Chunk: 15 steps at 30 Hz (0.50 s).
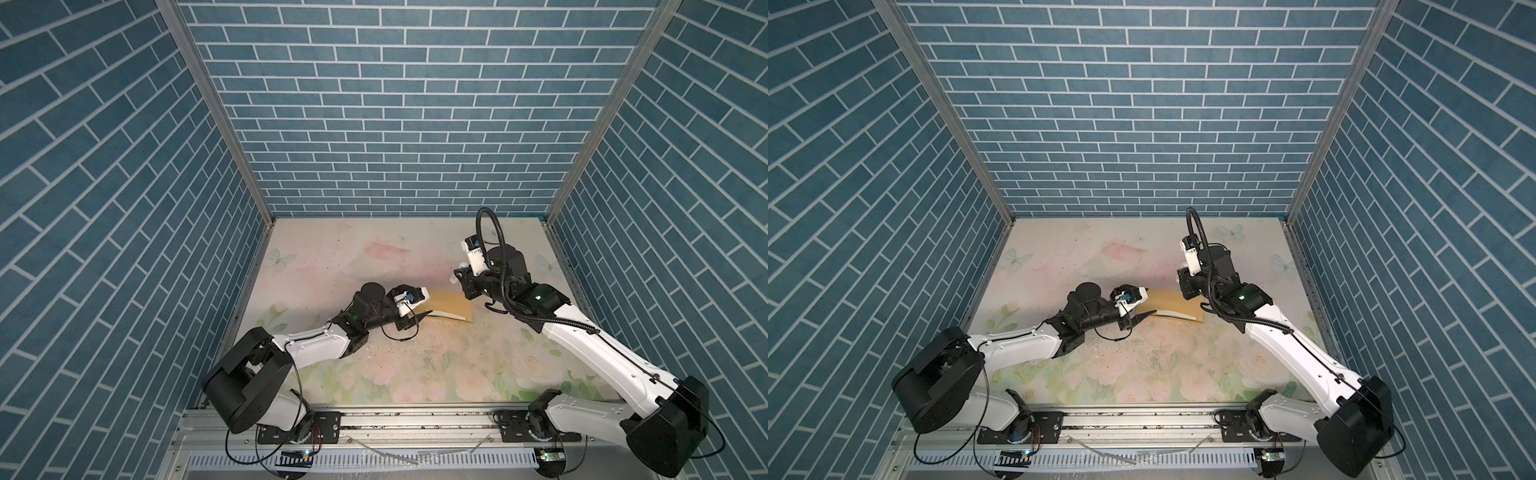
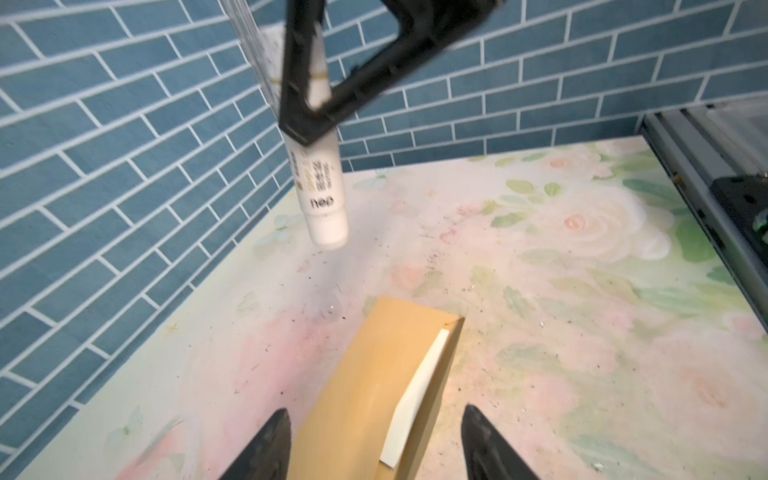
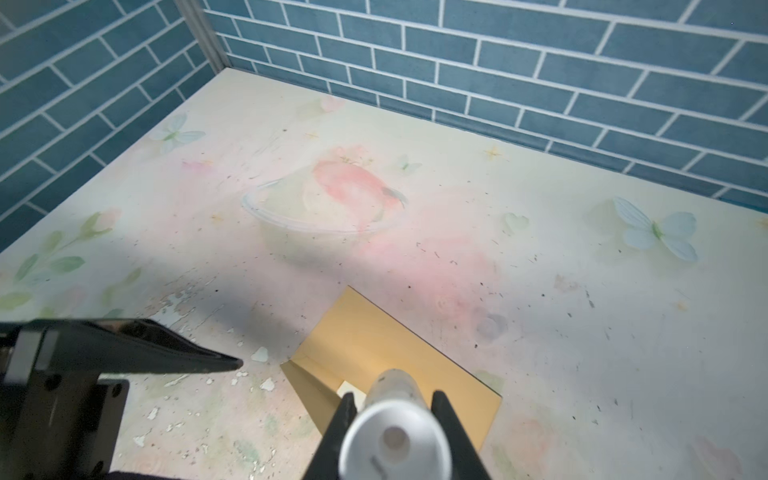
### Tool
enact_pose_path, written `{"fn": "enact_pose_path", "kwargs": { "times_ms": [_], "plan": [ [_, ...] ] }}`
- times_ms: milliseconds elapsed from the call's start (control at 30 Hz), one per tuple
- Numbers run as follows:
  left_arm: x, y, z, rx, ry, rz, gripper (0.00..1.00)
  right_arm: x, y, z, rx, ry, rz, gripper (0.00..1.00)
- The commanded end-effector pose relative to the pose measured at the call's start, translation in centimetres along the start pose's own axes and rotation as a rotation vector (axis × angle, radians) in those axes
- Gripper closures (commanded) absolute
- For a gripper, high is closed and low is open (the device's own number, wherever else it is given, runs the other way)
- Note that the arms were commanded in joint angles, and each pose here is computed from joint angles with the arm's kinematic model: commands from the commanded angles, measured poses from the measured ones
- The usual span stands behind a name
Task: Place the letter into the envelope and seal it
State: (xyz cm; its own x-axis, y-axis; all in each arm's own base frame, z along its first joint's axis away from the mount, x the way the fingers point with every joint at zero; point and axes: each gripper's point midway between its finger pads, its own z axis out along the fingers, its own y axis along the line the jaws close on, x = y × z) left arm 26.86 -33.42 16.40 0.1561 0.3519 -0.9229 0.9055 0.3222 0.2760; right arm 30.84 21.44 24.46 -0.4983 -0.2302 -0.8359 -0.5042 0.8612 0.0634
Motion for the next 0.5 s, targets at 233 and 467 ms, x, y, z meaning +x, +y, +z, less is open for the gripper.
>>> {"fn": "enact_pose_path", "kwargs": {
  "times_ms": [233, 467],
  "plan": [
    [4.5, -2.3, 4.3, 0.095, 0.215, 0.084, 0.43, 1.9, -2.8, -0.5, 0.104, 0.018, 0.092, 1.00],
    [6.0, -2.5, 5.8, 0.088, 0.283, 0.092, 0.52, 2.3, -3.2, -0.7, 0.111, 0.012, 0.110, 1.00]
  ]
}}
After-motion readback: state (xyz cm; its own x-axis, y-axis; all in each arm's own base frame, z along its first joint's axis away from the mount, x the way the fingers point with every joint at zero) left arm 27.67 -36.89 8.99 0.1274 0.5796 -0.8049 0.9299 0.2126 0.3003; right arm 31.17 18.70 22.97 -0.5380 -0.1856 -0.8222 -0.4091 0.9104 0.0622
